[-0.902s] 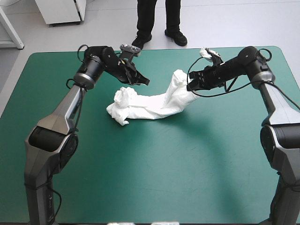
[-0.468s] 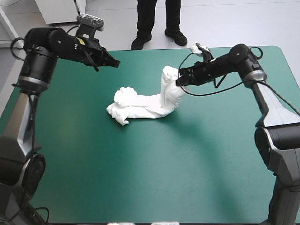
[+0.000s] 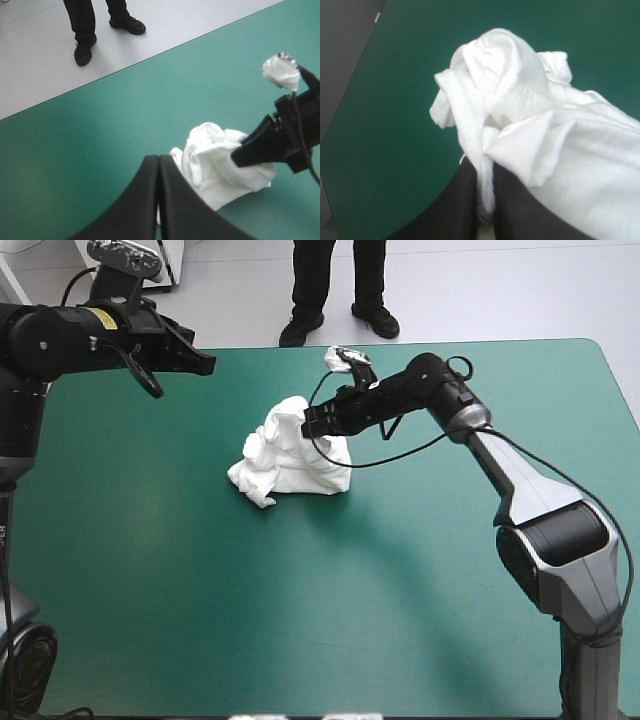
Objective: Fold the cloth
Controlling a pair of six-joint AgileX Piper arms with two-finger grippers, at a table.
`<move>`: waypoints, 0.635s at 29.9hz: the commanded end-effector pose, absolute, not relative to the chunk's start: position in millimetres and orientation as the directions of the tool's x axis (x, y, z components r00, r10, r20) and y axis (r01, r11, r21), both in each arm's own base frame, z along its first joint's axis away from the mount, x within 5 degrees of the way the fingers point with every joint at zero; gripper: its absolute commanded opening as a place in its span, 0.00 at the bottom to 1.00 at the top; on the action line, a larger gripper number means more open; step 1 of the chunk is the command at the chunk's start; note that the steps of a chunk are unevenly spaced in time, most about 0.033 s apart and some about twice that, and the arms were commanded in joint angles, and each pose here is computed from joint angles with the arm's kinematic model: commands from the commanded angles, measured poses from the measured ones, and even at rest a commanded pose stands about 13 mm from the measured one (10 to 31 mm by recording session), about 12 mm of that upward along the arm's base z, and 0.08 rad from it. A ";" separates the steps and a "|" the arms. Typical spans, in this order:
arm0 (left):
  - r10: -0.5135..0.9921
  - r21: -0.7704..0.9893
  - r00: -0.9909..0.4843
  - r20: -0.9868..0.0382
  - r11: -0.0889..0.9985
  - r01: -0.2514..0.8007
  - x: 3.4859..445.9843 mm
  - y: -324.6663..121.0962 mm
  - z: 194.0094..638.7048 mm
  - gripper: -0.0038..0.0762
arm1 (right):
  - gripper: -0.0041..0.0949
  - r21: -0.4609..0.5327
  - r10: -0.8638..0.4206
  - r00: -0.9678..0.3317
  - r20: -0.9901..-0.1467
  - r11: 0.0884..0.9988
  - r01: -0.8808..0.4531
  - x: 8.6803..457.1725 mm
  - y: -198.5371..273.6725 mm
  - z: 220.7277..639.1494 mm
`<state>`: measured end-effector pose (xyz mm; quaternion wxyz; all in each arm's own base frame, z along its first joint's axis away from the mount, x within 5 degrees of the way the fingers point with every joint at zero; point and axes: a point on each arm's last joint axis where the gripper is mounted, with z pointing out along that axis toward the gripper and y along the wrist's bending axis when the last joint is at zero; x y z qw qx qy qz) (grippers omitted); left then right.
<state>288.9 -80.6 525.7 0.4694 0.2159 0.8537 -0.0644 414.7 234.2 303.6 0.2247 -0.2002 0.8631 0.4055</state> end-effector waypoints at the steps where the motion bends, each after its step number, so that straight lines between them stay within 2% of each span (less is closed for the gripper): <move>1: 0.279 0.093 -0.409 -0.869 0.904 0.418 265.3 -75.1 546.9 0.04 | 0.03 0.628 -0.099 -0.764 -0.638 0.507 -0.590 404.2 254.2 339.9; 4: 0.278 0.094 -0.405 -0.871 0.904 0.418 263.3 -74.7 548.1 0.04 | 0.06 0.632 -0.135 -0.749 -0.649 0.453 -0.629 403.3 271.1 331.6; 6: 0.278 0.094 -0.405 -0.871 0.904 0.418 263.3 -74.7 548.1 0.04 | 0.14 0.645 -0.150 -0.750 -0.644 0.419 -0.638 402.4 279.9 325.6; 12: 0.277 0.092 -0.408 -0.870 0.904 0.417 263.2 -74.7 548.0 0.04 | 0.57 0.664 -0.195 -0.767 -0.611 0.402 -0.631 401.9 287.7 311.1; 14: 0.277 0.092 -0.408 -0.870 0.904 0.417 263.2 -74.7 548.0 0.04 | 0.66 0.666 -0.197 -0.769 -0.608 0.400 -0.629 401.9 287.9 310.4; 19: 0.276 0.092 -0.407 -0.871 0.904 0.417 262.8 -74.6 548.2 0.04 | 0.69 0.656 -0.223 -0.746 -0.627 0.364 -0.661 398.6 287.5 323.8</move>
